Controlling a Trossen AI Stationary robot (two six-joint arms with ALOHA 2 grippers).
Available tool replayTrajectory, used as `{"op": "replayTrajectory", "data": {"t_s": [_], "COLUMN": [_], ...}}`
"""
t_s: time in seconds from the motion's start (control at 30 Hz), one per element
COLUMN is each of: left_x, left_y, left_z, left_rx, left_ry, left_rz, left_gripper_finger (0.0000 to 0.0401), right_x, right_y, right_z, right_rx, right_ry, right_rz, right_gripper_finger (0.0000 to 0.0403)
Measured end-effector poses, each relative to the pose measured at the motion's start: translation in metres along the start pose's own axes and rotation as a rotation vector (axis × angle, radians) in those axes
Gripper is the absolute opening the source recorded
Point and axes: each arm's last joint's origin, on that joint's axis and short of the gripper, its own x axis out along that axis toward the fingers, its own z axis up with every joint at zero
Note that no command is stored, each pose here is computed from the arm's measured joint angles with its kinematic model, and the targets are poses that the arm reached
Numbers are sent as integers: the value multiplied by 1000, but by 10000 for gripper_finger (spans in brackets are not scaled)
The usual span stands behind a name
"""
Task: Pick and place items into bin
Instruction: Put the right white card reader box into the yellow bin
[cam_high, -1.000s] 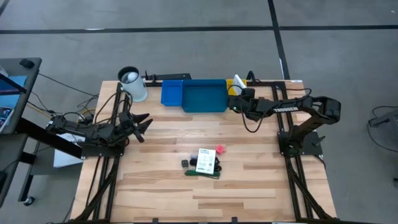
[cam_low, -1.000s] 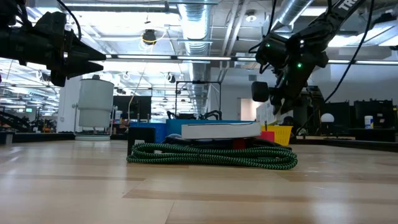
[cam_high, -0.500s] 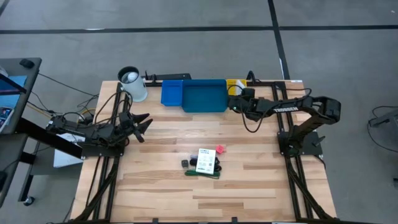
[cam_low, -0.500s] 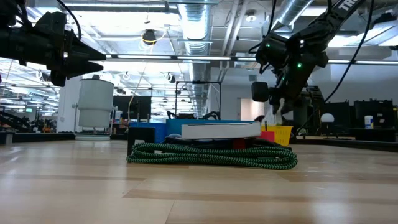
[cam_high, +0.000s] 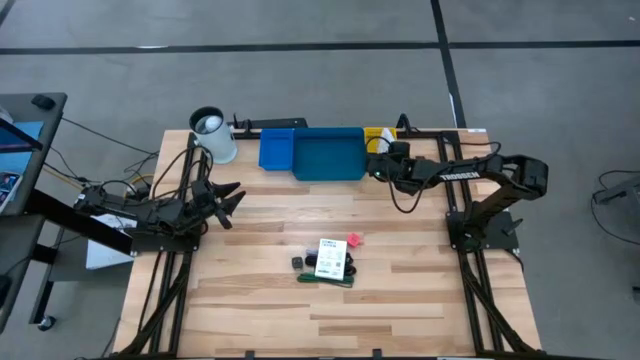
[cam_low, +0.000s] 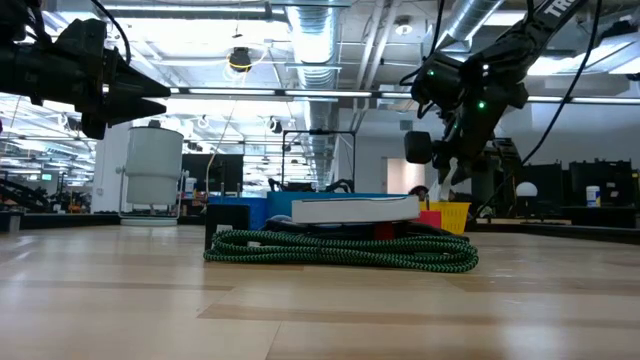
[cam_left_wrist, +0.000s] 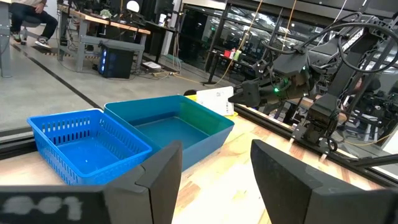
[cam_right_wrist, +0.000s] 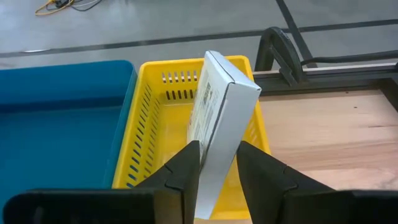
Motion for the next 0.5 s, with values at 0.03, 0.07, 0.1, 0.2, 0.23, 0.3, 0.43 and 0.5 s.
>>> {"op": "replayTrajectory", "data": {"t_s": [0.03, 0.07, 0.1, 0.2, 0.23, 0.3, 0.43, 0.5], "left_x": [0, 0, 0, 0, 0, 0, 0, 0], "left_y": [0, 0, 0, 0, 0, 0, 0, 0], "left_z": [0, 0, 0, 0, 0, 0, 0, 0], "left_rx": [0, 0, 0, 0, 0, 0, 0, 0], "left_ry": [0, 0, 0, 0, 0, 0, 0, 0], "left_rz": [0, 0, 0, 0, 0, 0, 0, 0], "left_gripper_finger": [181, 181, 181, 181, 181, 181, 181, 181], "right_x": [0, 0, 0, 0, 0, 0, 0, 0], "right_y": [0, 0, 0, 0, 0, 0, 0, 0], "right_z": [0, 0, 0, 0, 0, 0, 0, 0], "right_rx": [0, 0, 0, 0, 0, 0, -1, -1], "right_ry": [0, 0, 0, 0, 0, 0, 1, 4], "right_rz": [0, 0, 0, 0, 0, 1, 3, 5], "right_gripper_finger": [102, 102, 103, 103, 103, 103, 103, 103]}}
